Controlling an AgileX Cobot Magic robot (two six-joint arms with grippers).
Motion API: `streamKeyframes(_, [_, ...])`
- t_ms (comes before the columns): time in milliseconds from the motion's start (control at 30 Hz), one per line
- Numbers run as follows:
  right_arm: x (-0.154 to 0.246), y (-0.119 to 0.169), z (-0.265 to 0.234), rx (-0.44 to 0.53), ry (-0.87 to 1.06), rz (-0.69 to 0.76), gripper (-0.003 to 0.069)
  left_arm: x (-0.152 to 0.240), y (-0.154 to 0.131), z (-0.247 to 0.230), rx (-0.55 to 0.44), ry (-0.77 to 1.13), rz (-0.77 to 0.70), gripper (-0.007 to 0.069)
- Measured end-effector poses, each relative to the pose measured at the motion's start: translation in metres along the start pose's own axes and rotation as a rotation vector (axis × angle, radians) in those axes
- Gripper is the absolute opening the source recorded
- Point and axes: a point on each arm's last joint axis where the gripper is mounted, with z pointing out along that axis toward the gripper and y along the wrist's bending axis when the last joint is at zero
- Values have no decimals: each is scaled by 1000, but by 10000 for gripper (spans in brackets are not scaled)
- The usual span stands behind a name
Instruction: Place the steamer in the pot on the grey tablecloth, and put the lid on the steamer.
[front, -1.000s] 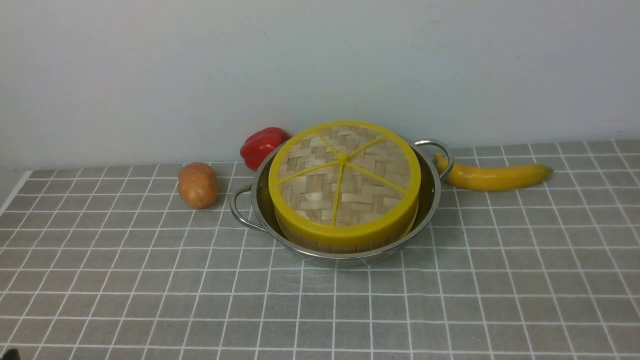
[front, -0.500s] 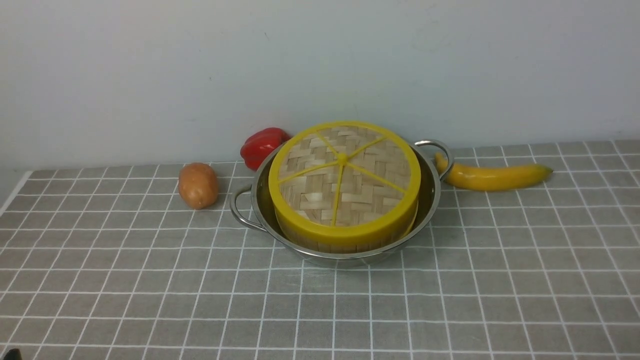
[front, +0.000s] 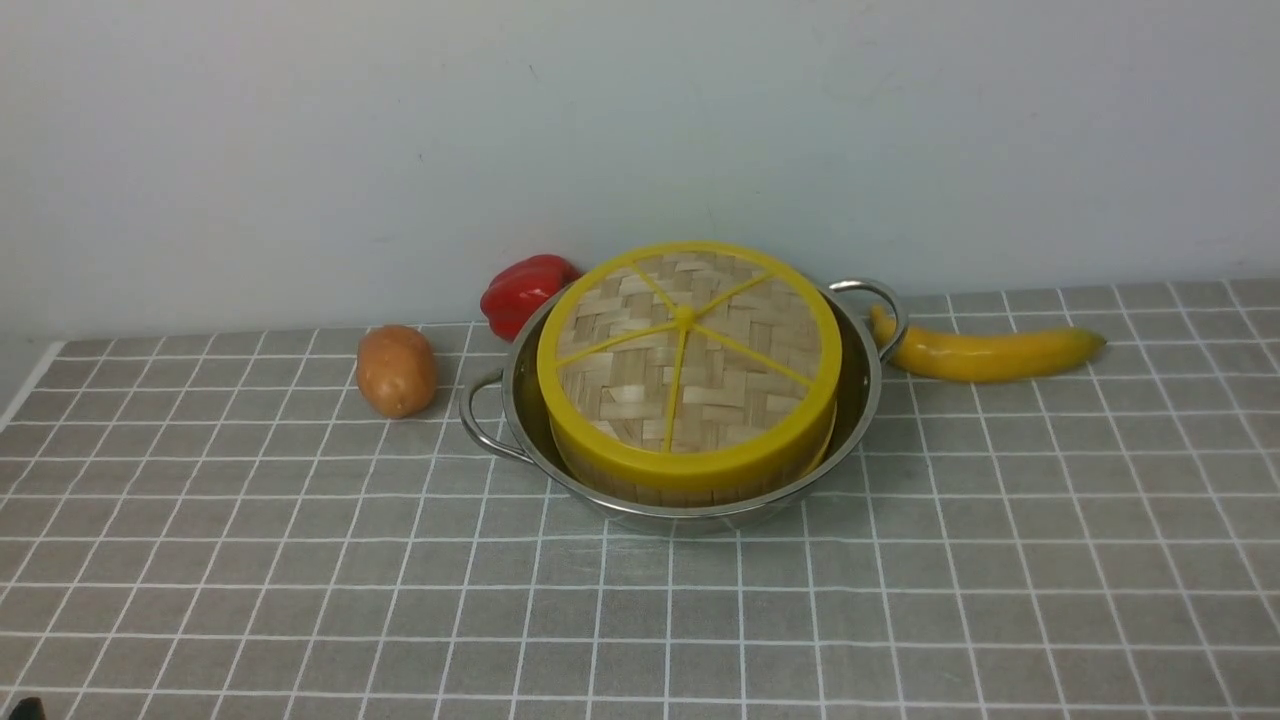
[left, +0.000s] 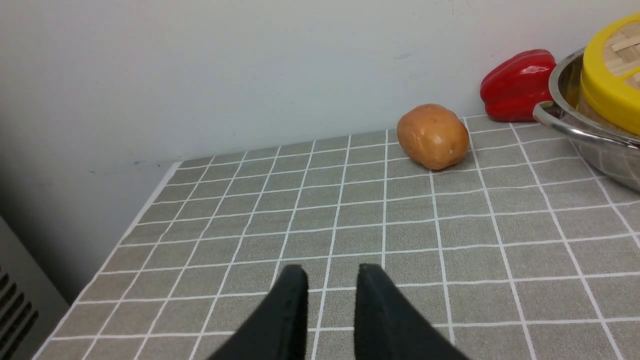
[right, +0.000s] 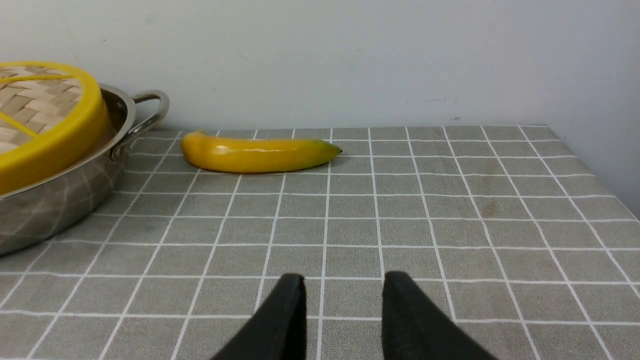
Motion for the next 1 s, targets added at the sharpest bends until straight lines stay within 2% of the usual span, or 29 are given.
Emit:
streamKeyframes(267, [0,0,0,0,-2,0,240,0,-2,0,27,-5,5,148])
streamKeyframes(1000, [0,0,0,0,-2,0,240,0,-2,0,28,-5,5,148])
